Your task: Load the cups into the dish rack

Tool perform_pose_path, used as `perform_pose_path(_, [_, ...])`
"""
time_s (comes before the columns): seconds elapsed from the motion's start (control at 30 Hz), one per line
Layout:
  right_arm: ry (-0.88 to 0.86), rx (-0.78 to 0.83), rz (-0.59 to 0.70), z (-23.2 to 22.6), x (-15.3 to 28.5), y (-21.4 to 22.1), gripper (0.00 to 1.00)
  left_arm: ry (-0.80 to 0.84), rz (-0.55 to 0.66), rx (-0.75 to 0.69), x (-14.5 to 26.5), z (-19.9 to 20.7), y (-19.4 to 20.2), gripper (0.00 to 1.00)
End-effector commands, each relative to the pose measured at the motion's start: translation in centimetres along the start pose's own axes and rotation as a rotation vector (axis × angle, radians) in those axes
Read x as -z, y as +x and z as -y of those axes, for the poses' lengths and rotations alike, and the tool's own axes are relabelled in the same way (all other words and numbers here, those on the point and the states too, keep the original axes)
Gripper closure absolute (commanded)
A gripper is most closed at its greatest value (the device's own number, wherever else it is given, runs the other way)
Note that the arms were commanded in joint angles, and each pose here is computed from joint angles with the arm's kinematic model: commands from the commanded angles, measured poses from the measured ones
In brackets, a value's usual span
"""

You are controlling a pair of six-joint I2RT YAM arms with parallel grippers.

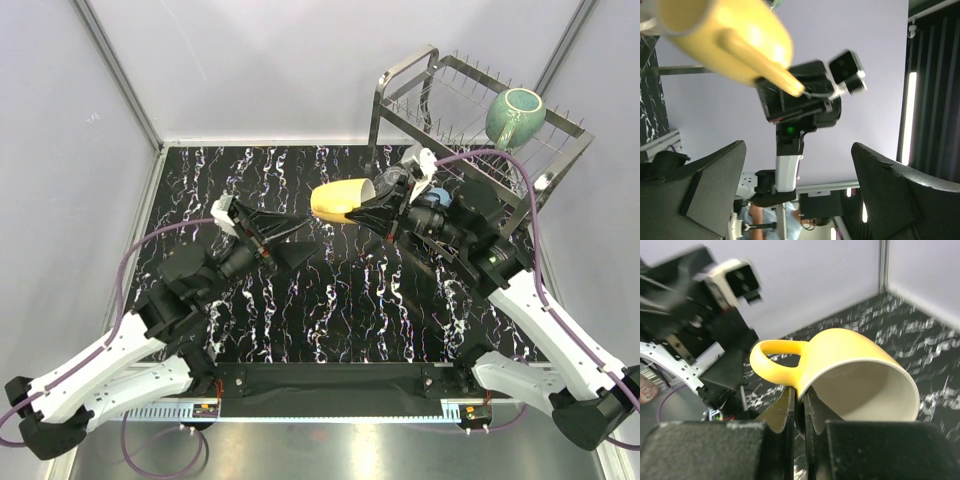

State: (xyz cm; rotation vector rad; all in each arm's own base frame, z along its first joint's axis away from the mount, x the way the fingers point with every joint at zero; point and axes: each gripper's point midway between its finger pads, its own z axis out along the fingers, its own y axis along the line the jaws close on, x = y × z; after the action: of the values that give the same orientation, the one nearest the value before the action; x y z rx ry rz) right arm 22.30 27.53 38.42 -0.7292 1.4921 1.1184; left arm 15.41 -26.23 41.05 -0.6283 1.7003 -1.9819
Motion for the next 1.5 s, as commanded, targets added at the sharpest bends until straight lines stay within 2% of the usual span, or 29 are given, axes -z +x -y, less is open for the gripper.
perform_pose_path(0.0, [-0.102,0.246,0.236,-2.9,0.7,-5.8,1.0,0.073,-0.019,0.141,-1.0,2.2,0.3,0.07])
perform_pose_path(0.23, [-0.172,0.396,0.287,-4.4,1.7,-5.0,1.0,0.058,-0.069,0.227,-3.0,2.2,1.5,0.07])
perform_pose_path(0.57, [-0.256,0.565,0.333,-6.5,3.9,-3.3,1.0,0.079,-0.123,0.282,-4.5,2.2,2.6,0.24])
perform_pose_path(0.7, [-0.278,0.63,0.346,-6.8,4.3,-2.6,1.0,0.087,-0.144,0.298,-4.7,2.1,3.1,0.35])
perform_pose_path(0.83, [-0.296,0.634,0.343,-6.9,4.2,-2.2,1.0,0.093,-0.179,0.291,-5.0,2.3,4.1,0.43])
perform_pose_path(0.93, [-0.308,0.632,0.343,-7.0,4.0,-2.2,1.0,0.111,-0.206,0.269,-5.2,2.9,4.8,0.44])
perform_pose_path(1.07, [-0.324,0.63,0.345,-7.4,4.3,-2.3,1.0,0.138,-0.226,0.262,-5.1,3.3,5.2,0.65])
perform_pose_path(1.13, [-0.343,0.624,0.341,-7.8,4.4,-2.3,1.0,0.141,-0.224,0.25,-4.9,3.2,5.2,0.71])
perform_pose_path(1.2, [-0.356,0.621,0.339,-8.1,4.7,-2.3,1.0,0.15,-0.221,0.221,-4.8,3.4,5.2,0.83])
perform_pose_path(1.27, [-0.361,0.619,0.327,-8.3,4.8,-2.1,1.0,0.166,-0.22,0.186,-4.7,3.7,5.2,1.0])
perform_pose_path(1.43, [-0.315,0.592,0.273,-7.5,4.9,-1.2,1.0,0.175,-0.223,0.049,-5.0,4.7,5.6,1.0])
perform_pose_path(1.47, [-0.279,0.592,0.277,-7.1,5.1,-1.4,1.0,0.182,-0.216,-0.025,-5.1,5.3,5.7,1.0])
